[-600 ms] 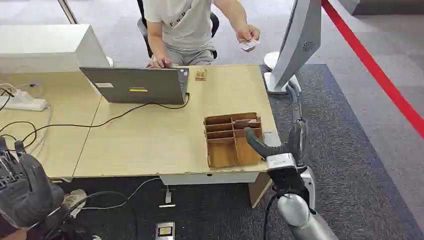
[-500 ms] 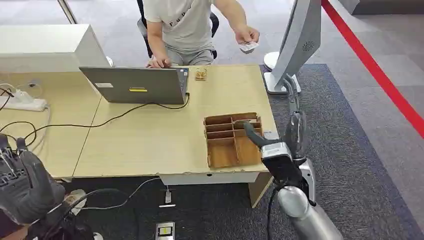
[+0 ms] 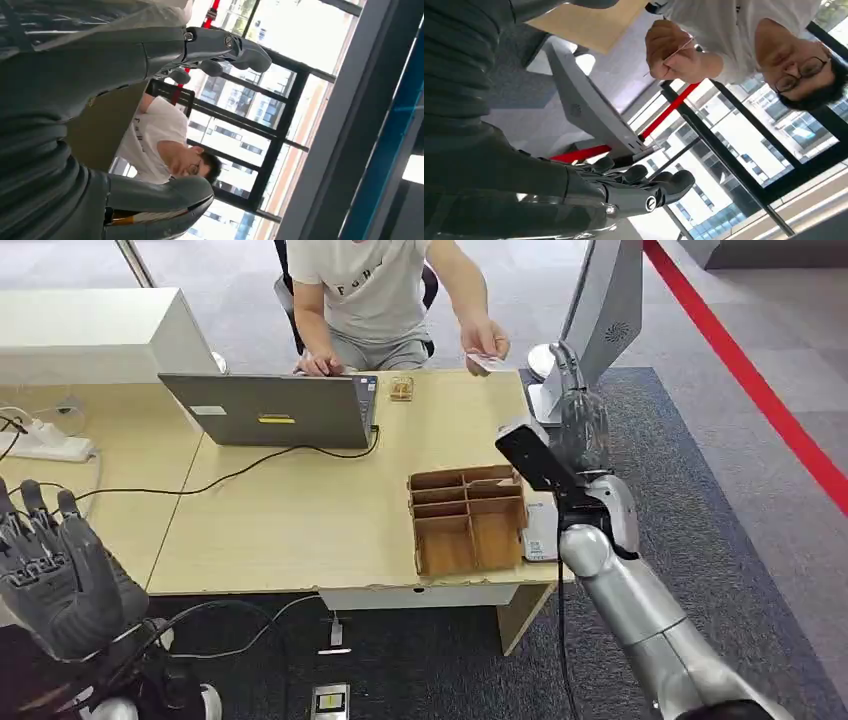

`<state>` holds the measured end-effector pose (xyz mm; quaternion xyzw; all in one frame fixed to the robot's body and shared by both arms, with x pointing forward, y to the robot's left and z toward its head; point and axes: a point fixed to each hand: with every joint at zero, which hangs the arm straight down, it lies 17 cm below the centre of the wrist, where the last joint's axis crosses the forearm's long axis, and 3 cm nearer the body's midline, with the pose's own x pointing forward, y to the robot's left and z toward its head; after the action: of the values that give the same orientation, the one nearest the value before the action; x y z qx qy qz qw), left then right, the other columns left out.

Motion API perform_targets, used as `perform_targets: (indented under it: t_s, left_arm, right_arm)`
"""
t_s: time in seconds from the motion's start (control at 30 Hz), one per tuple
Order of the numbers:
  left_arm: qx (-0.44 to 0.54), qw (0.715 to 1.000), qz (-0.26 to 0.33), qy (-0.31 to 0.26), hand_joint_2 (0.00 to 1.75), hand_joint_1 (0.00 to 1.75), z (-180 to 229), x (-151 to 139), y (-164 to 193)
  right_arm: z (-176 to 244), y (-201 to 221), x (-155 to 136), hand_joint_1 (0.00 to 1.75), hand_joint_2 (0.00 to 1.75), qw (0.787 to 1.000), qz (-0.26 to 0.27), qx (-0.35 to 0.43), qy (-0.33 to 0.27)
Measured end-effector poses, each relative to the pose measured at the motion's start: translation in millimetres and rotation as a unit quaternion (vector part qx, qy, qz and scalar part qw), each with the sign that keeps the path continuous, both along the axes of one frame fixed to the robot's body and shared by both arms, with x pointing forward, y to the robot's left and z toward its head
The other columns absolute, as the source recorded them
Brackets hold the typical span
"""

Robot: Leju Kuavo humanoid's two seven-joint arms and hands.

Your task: Pass the card to the sensor for recognition and then transmit it.

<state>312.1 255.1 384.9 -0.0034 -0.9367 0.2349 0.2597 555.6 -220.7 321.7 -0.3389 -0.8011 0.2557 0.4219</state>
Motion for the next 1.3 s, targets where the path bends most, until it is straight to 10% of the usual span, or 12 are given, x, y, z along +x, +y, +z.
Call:
perform_targets:
  t_s: [0.57,1.3]
  left_arm:
    - [0.005,1.000,-0.020,-0.015,1.75,0.00,7.1,-1.2,-9.9]
    - [-0.001,0.999,-0.028,-0.019,1.75,0.00,8.9,-0.6,-9.7]
  right_arm:
    - [-37.9,4.6,78.8,0.00,1.75,0.982,-0.065,-0.128,0.118]
    - [-74.2,-2.1,93.6,0.00,1.75,0.963,-0.100,-0.161,0.190]
